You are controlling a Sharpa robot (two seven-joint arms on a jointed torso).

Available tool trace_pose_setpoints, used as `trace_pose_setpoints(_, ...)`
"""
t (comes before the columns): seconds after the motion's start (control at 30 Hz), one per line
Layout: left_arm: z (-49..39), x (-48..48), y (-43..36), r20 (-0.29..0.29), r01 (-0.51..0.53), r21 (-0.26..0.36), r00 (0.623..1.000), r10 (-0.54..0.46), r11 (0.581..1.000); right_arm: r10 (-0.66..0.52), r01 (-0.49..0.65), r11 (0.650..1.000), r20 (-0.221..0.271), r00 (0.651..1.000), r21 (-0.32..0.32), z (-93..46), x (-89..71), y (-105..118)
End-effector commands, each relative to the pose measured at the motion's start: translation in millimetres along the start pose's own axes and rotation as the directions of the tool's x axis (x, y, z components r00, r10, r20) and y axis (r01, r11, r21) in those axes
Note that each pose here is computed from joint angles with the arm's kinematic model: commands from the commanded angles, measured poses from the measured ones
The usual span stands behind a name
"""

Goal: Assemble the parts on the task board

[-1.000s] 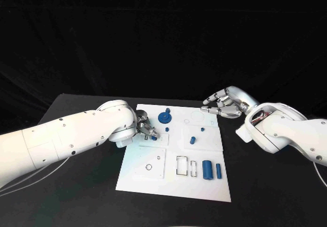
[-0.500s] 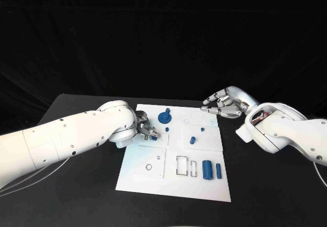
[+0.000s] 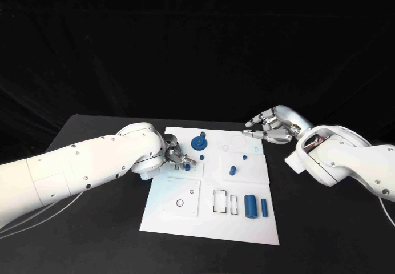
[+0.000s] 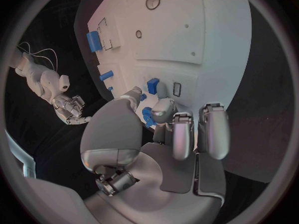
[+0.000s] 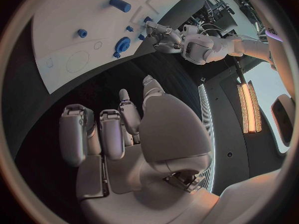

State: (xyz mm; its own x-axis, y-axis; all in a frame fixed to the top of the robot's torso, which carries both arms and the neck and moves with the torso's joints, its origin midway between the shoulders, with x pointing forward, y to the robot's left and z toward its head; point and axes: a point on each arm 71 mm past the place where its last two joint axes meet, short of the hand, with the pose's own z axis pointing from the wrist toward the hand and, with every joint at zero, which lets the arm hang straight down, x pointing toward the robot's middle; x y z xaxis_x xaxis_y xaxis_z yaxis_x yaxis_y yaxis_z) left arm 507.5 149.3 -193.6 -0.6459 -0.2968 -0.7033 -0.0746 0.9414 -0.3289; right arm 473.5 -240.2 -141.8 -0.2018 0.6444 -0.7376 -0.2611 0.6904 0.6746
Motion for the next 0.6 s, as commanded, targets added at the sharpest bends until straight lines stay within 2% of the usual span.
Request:
trace_pose_setpoints(0.03,-1.6,-1.6,-0.8,0.009,0.028,0.015,1.0,-0.028,0.999,-0.003,0.002,1.0,-0.008,1.0,-0.007,0.2,0.7,0)
trace_pose_setpoints(0.27,-7.3,-9.3,2.4,0.008,0.03,0.018,1.0,-0.03,0.999,-0.003,0.003,1.0,-0.007,1.0,-0.006,0.4,0.4,0)
trace_pose_setpoints(0.37,-12.4,-15.9,3.0,0.002,0.02,0.028,1.0,-0.02,0.999,-0.003,0.003,1.0,-0.006,1.0,-0.005,0.5,0.1,-1)
trace_pose_setpoints(0.43,-15.5,-24.9,3.4,0.005,0.01,0.033,1.0,-0.011,0.999,-0.003,0.003,1.0,-0.005,1.0,-0.004,0.7,-0.2,-1)
trace_pose_setpoints(0.47,-15.8,-26.0,3.5,0.006,0.01,0.033,1.0,-0.01,0.999,-0.003,0.003,1.0,-0.004,1.0,-0.004,0.7,-0.2,-1)
trace_pose_setpoints(0.6,-17.8,-51.6,7.3,0.046,0.01,0.03,0.999,-0.012,0.999,-0.003,0.003,1.0,-0.003,1.0,-0.002,1.0,-0.6,-2)
